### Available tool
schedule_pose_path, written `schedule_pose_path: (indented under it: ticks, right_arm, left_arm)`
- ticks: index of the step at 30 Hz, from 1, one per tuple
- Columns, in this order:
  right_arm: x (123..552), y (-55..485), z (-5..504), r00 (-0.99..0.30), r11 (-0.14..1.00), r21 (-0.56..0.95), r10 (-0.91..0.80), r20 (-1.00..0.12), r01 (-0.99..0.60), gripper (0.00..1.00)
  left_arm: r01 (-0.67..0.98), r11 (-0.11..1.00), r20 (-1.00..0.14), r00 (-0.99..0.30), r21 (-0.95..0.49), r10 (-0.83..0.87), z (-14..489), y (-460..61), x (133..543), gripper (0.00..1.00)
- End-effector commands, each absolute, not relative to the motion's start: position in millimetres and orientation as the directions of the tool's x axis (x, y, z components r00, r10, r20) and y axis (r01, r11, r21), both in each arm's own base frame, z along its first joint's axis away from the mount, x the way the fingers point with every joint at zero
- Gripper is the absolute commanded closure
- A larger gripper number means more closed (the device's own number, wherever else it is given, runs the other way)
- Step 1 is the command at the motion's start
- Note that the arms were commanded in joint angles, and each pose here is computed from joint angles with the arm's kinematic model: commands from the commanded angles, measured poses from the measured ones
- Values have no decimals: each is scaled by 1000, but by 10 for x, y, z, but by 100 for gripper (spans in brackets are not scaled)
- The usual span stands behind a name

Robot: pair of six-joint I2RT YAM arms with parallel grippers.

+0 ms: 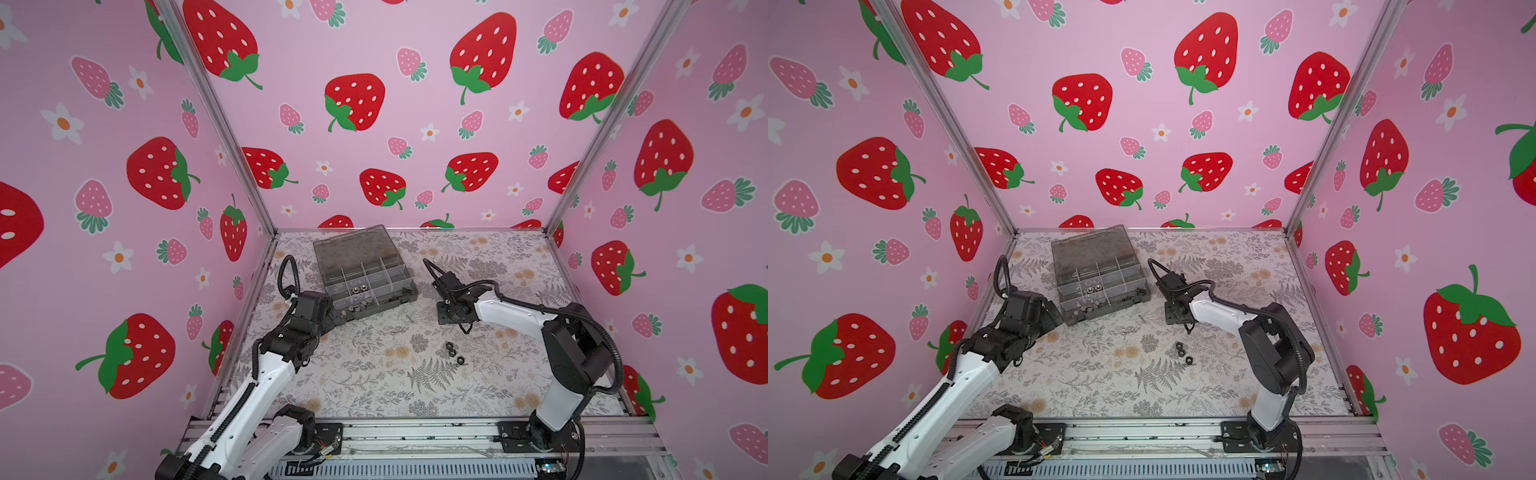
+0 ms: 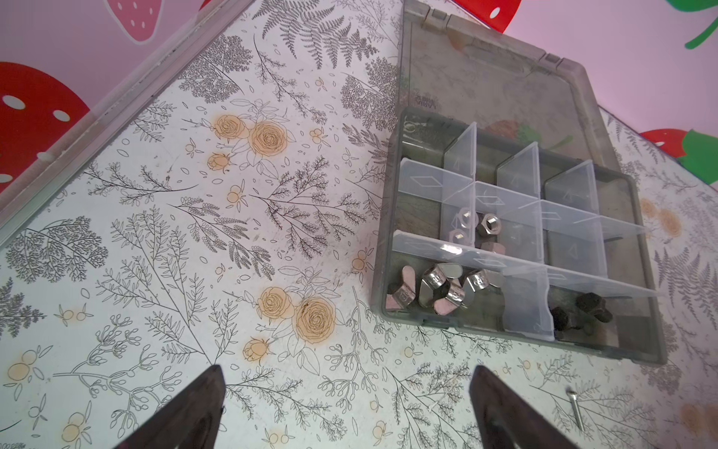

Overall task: Sort the screws and nuts into containers
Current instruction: Pick up the nut from the center of the table.

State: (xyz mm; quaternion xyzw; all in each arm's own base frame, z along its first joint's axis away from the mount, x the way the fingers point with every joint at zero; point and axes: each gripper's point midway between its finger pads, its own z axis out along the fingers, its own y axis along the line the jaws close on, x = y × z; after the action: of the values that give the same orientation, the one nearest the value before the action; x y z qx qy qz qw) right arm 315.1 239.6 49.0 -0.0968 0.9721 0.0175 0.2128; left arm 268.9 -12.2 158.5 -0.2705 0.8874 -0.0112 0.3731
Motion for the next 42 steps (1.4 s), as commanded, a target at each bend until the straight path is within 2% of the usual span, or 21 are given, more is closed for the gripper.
schedule_pose_path:
  ticks: [1,7,9,35,42]
  right_arm:
    - [3215,2433,419,-899,977,-2,-196,-392,-212,46]
    - [3286,2477,343,-900,974,8,-207,-384,-227,48]
    - [3298,2482,303,-903,973,9,-210,-376,-230,54]
    - [3090,2356,46,-928,972,-3,-225,-296,-234,69]
    - [3104,2379,7,-924,970,-2,-234,-302,-245,77]
  left_arm:
    - [-487,847,-662,-566,-211,-490,1581,-80,2688,1]
    - [-493,846,-661,-568,-204,-491,1564,-73,2696,1]
    - [-494,846,-657,-573,-200,-490,1550,-76,2700,1]
    - [-501,844,-652,-577,-192,-491,1535,-65,2688,1]
    - [-503,842,-650,-578,-192,-493,1528,-64,2681,1]
